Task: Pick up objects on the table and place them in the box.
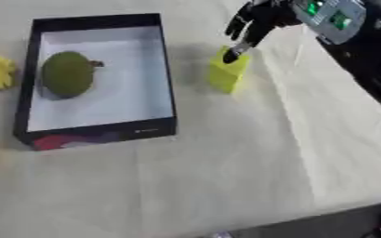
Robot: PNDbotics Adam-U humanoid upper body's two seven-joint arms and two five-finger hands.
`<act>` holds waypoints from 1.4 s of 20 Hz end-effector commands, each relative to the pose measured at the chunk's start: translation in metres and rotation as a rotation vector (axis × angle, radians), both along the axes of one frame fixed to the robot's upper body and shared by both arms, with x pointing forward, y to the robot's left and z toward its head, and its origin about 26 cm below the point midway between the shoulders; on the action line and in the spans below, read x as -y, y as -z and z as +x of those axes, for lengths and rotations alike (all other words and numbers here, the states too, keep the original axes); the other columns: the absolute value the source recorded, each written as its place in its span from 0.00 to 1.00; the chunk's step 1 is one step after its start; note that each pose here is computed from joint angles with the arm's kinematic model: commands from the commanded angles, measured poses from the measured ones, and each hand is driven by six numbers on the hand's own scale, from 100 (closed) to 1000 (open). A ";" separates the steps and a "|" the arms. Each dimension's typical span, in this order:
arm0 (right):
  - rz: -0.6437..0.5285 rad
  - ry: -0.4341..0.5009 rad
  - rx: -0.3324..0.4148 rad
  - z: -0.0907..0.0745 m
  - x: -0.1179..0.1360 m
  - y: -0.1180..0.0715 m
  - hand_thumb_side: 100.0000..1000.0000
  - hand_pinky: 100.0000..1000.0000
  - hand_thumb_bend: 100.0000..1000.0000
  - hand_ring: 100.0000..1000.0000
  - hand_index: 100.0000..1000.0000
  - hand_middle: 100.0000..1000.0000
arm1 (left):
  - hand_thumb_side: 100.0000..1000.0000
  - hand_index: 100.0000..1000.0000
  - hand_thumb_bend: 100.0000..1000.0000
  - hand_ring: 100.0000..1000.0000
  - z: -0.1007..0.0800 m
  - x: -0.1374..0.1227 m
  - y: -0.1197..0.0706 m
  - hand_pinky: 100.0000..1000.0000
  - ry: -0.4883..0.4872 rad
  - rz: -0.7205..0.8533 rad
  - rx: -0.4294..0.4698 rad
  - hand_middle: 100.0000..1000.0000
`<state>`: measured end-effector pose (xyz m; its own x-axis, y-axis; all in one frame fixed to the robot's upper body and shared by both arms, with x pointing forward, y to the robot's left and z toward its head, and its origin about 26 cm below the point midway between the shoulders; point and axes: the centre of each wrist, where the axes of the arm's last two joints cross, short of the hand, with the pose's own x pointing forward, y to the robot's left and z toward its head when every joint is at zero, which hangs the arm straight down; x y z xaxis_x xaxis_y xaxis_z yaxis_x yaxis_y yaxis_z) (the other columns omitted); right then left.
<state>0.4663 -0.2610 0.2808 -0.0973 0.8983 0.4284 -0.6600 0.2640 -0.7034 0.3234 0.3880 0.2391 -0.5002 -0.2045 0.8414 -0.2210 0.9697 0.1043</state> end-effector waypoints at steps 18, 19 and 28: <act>-0.017 -0.060 -0.067 -0.002 -0.002 -0.012 0.03 0.87 0.58 0.83 0.91 0.81 | 0.67 0.90 0.77 0.86 -0.003 0.001 -0.018 0.73 0.011 0.040 0.039 0.86; -0.019 -0.065 -0.076 -0.001 -0.003 -0.010 0.03 0.87 0.58 0.83 0.91 0.81 | 0.67 0.90 0.77 0.86 -0.003 0.001 -0.018 0.73 0.011 0.041 0.038 0.86; -0.028 -0.056 -0.109 0.010 -0.006 0.005 0.00 0.87 0.66 0.79 0.85 0.75 | 0.67 0.90 0.78 0.86 -0.003 0.003 -0.020 0.73 0.015 0.044 0.046 0.85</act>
